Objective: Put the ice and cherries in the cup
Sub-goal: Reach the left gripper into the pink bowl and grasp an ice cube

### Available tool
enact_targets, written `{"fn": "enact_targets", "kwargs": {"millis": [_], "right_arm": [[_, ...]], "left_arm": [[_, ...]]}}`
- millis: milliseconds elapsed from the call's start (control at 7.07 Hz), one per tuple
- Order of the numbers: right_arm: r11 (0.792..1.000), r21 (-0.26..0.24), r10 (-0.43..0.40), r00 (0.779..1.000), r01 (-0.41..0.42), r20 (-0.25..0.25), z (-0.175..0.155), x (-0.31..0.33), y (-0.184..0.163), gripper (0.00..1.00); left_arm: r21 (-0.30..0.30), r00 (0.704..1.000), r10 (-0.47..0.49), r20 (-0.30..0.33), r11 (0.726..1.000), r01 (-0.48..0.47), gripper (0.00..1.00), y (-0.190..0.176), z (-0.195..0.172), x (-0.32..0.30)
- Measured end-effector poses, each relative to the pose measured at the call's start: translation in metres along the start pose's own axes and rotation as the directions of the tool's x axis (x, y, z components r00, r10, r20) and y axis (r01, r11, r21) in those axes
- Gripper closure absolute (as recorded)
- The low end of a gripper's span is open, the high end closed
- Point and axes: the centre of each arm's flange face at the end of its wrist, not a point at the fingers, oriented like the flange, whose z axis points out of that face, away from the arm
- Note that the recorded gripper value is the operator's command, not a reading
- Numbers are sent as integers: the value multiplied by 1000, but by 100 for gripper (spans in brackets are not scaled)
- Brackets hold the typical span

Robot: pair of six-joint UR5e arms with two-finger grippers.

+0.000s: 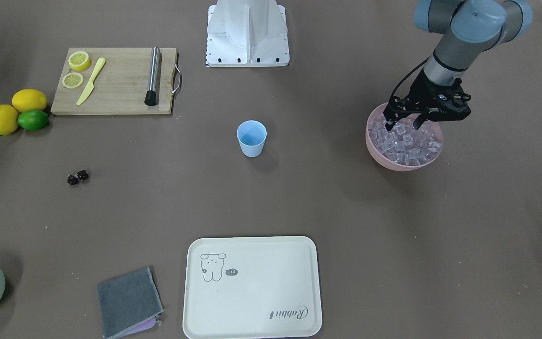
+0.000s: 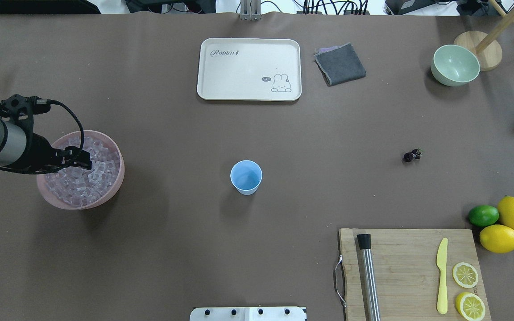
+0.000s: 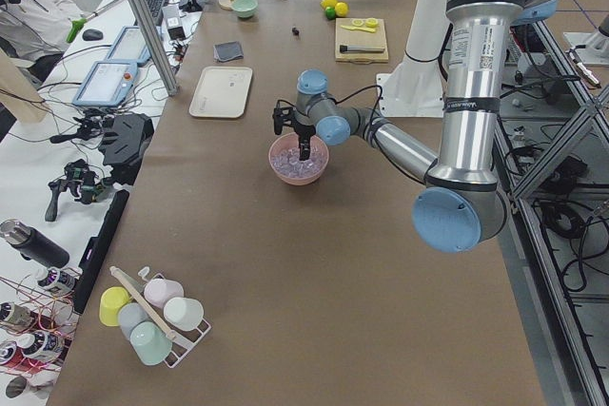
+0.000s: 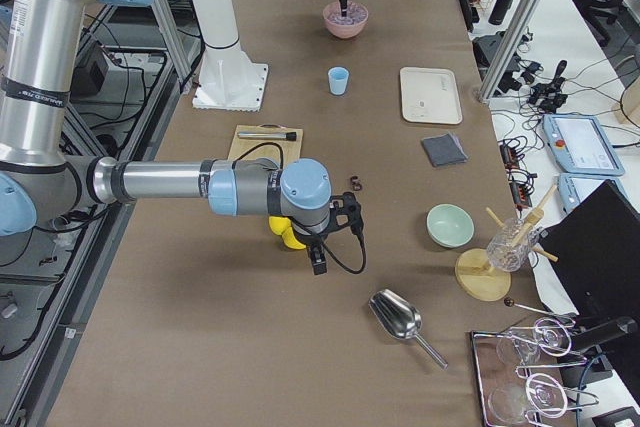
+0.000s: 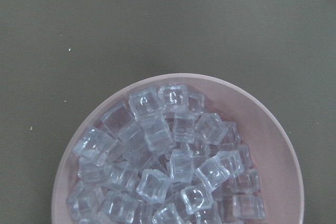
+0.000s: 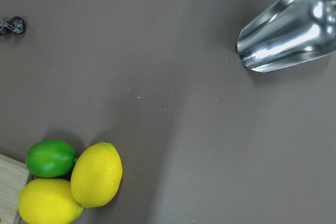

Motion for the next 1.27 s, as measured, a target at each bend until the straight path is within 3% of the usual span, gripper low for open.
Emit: {"fn": "enact_targets", "kwargs": {"millis": [283,566,708,1132,1274], "right_arm": [[1000,-1,1,1000,-1,1,0,0,0,0],[1000,-2,3,1000,-3,2,1,1,1,0],[1000,-3,4,1000,-4,2,1,1,2,0],[1000,-3,6,1000,-6,3,2,1,2,0],[1000,-4,7,1000,-7,3,2,1,2,0]], "left_arm": [[4,999,-16,29,1000,16,26,7,10,-6],[16,998,-15,59,1000,14,37,13,22,-10],[16,998,-20,63,1000,19,47,16,25,-9],[12,997,-28,69,1000,28,100,19,29,-9],[10,997,-31,73,999,30,100,19,30,-11]]}}
